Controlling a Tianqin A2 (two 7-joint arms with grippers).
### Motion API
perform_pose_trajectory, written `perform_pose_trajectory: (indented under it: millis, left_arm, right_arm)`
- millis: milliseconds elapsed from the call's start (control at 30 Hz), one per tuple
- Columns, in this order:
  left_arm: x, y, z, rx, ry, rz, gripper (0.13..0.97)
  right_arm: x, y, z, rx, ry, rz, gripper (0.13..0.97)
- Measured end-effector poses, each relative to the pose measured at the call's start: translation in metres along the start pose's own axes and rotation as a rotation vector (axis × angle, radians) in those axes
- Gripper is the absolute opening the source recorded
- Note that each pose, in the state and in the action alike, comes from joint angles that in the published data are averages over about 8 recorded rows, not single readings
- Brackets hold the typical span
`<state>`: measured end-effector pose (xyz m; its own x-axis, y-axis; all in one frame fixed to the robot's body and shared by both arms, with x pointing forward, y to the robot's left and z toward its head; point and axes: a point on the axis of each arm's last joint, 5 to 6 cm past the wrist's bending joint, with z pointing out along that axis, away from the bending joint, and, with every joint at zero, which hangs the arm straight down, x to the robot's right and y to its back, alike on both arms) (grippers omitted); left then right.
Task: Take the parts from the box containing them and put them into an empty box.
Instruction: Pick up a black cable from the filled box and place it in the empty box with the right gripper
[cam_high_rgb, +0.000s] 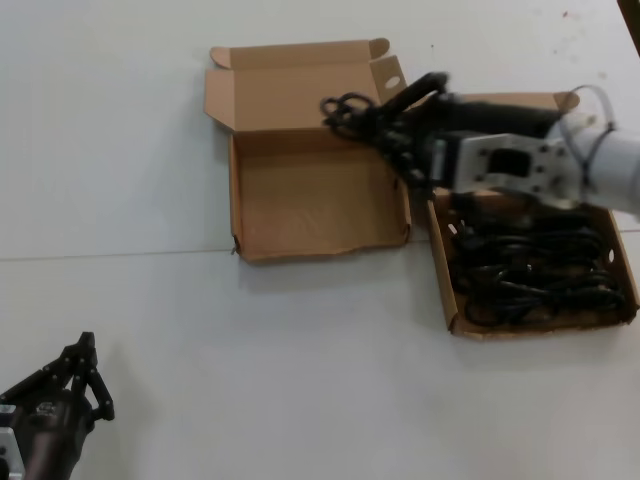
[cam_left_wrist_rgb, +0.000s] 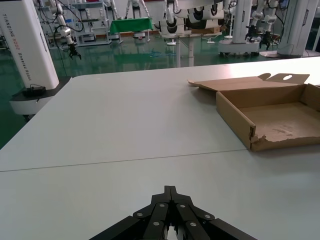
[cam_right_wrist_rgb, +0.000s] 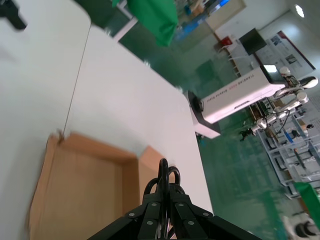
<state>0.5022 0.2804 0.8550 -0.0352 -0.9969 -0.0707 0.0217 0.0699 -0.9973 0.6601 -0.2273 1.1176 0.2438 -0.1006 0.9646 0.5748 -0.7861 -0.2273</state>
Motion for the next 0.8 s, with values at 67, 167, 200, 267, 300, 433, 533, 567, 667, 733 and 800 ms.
perform_pose_trajectory:
  millis: [67,167,200,267,300,433,533,567,667,733,800]
  left_arm:
    - [0.0000,0.0000,0.000,0.000,0.000,0.000,0.156]
    - [0.0000,0.0000,0.000,0.000,0.000,0.000,0.156]
    - [0.0000,0.0000,0.000,0.000,0.000,0.000,0.156]
    - [0.0000,0.0000,0.000,0.000,0.000,0.000,0.156]
    - [0.0000,0.0000,0.000,0.000,0.000,0.000,0.156]
    - [0.0000,0.0000,0.000,0.000,0.000,0.000,0.156]
    - [0.0000,0.0000,0.000,0.000,0.000,0.000,0.156]
    - [0.0000,0.0000,0.000,0.000,0.000,0.000,0.156]
    - [0.0000,0.0000,0.000,0.000,0.000,0.000,0.156]
    - [0.0000,0.0000,0.000,0.000,0.000,0.000,0.156]
    - [0.0000,0.0000,0.000,0.000,0.000,0.000,0.156]
  right_arm:
    - [-0.003,-0.003,0.011,0.018,-0.001,0.025,0.161]
    - [-0.009,-0.005,0.026,0.040,-0.006,0.064,0.161]
    - [-0.011,-0.006,0.031,0.046,-0.008,0.076,0.161]
    - [-0.016,-0.007,0.039,0.056,-0.013,0.102,0.161]
    - [-0.018,-0.007,0.043,0.060,-0.015,0.115,0.161]
    - [-0.024,-0.006,0.057,0.070,-0.022,0.164,0.161]
    - [-0.026,-0.005,0.066,0.074,-0.025,0.196,0.161]
    - [-0.027,-0.005,0.068,0.074,-0.026,0.205,0.161]
    - [-0.028,-0.003,0.073,0.074,-0.029,0.231,0.161]
    - [-0.029,-0.001,0.077,0.073,-0.031,0.247,0.161]
    - [-0.030,0.001,0.079,0.070,-0.032,0.260,0.161]
